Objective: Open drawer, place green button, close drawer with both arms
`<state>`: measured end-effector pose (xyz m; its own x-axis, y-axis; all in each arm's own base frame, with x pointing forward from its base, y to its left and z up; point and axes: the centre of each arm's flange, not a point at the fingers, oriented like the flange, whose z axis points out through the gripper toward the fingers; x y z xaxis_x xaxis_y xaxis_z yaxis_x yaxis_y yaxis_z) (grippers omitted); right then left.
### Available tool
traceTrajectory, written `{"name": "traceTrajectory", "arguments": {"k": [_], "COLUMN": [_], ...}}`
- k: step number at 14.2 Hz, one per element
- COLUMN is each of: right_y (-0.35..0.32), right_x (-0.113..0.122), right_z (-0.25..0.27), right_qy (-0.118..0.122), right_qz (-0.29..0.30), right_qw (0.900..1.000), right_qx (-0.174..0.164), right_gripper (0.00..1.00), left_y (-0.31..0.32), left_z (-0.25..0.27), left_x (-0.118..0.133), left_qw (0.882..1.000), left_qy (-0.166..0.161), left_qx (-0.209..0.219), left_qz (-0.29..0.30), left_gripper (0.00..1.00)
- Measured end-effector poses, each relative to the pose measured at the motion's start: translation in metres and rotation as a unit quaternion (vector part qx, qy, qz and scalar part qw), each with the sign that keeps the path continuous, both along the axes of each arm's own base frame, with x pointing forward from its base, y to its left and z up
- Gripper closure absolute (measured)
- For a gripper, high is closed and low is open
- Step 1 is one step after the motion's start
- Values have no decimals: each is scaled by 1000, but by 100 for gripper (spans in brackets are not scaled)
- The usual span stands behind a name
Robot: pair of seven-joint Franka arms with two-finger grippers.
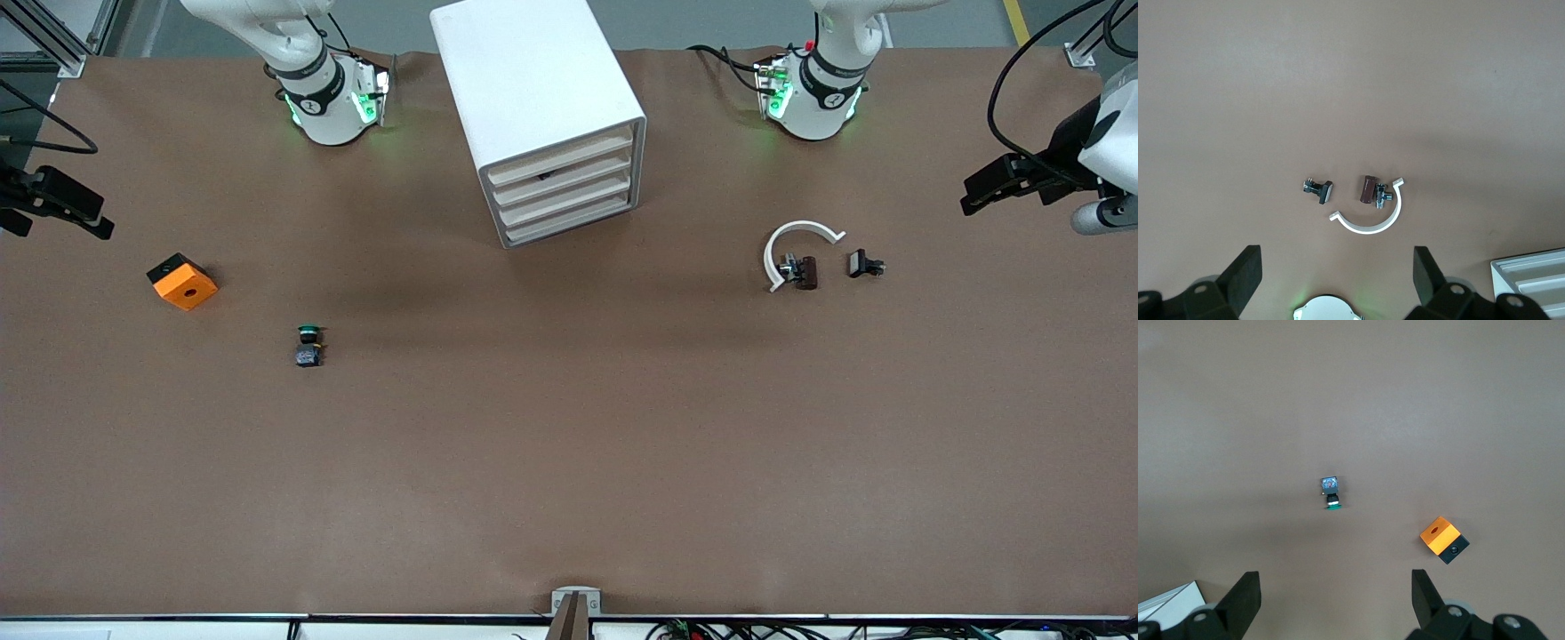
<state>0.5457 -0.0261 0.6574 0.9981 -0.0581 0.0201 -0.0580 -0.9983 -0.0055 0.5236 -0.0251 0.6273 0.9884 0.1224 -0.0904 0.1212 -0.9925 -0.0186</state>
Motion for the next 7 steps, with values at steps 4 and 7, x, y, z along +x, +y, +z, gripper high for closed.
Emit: {"name": "traceTrajectory", "arguments": {"k": [4,7], "right_y": [0,0], "right_x": [0,0], "right_z": [0,0], "right_qy": [0,0], "right_qz": [0,0], "right_qw": [1000,1000], "right_qx": [0,0], "right_gripper": [0,0], "left_y": [0,2], "left_z": [2,-5], "left_x": [0,10], "left_qw": [1000,1000], "left_qy": [-2,3], "left_qx": [0,-2], "left_qz": [0,1], "left_gripper": [0,0]}}
